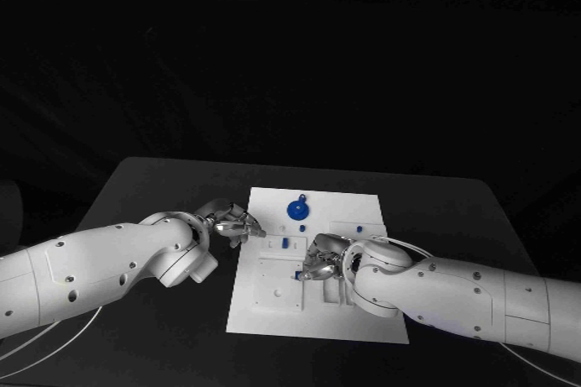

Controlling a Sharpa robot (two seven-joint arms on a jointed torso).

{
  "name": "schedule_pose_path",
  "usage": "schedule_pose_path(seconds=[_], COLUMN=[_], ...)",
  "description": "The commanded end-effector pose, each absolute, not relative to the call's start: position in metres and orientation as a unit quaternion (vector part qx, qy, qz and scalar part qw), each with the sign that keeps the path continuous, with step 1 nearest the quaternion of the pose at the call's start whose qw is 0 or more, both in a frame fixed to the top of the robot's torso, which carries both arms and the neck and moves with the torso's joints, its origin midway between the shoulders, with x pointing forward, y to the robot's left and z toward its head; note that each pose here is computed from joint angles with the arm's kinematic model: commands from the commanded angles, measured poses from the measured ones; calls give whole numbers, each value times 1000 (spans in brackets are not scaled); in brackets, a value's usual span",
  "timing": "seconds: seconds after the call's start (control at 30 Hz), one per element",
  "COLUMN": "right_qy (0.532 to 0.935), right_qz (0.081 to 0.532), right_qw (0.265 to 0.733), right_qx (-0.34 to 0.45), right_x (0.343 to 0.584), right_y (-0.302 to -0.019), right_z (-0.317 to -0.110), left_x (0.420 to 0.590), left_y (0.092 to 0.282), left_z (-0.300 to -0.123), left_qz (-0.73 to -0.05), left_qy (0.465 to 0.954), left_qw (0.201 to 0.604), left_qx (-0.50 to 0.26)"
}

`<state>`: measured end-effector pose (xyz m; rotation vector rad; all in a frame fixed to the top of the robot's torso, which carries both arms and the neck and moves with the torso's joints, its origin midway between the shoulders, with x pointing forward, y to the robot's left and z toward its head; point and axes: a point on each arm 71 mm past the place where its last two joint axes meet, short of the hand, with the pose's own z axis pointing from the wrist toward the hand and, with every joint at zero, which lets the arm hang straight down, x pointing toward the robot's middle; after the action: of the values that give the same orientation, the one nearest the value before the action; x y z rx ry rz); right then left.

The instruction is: Assemble the parts on the task board

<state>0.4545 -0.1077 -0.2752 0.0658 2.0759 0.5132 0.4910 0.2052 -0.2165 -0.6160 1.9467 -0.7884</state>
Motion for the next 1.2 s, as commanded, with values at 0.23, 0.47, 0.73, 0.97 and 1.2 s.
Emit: schedule_pose_path(seconds=[0.23, 0.47, 0.73, 0.97, 1.2], right_qy=[863, 852, 835, 825, 808], right_qz=[204, 210, 218, 229, 250], right_qw=[463, 480, 504, 514, 531], right_qx=[10, 19, 37, 45, 43], right_x=[450, 452, 457, 458, 454], right_y=[-108, -109, -115, -119, -126], right_z=[-285, -283, -280, -279, -272], left_x=[491, 491, 491, 491, 490], left_y=[204, 204, 205, 205, 203], left_z=[-215, -215, -215, -215, -216], left_qz=[-326, -326, -326, -328, -339], left_qy=[789, 788, 788, 787, 791], left_qw=[458, 458, 458, 458, 446], left_qx=[-250, -251, -251, -252, -248])
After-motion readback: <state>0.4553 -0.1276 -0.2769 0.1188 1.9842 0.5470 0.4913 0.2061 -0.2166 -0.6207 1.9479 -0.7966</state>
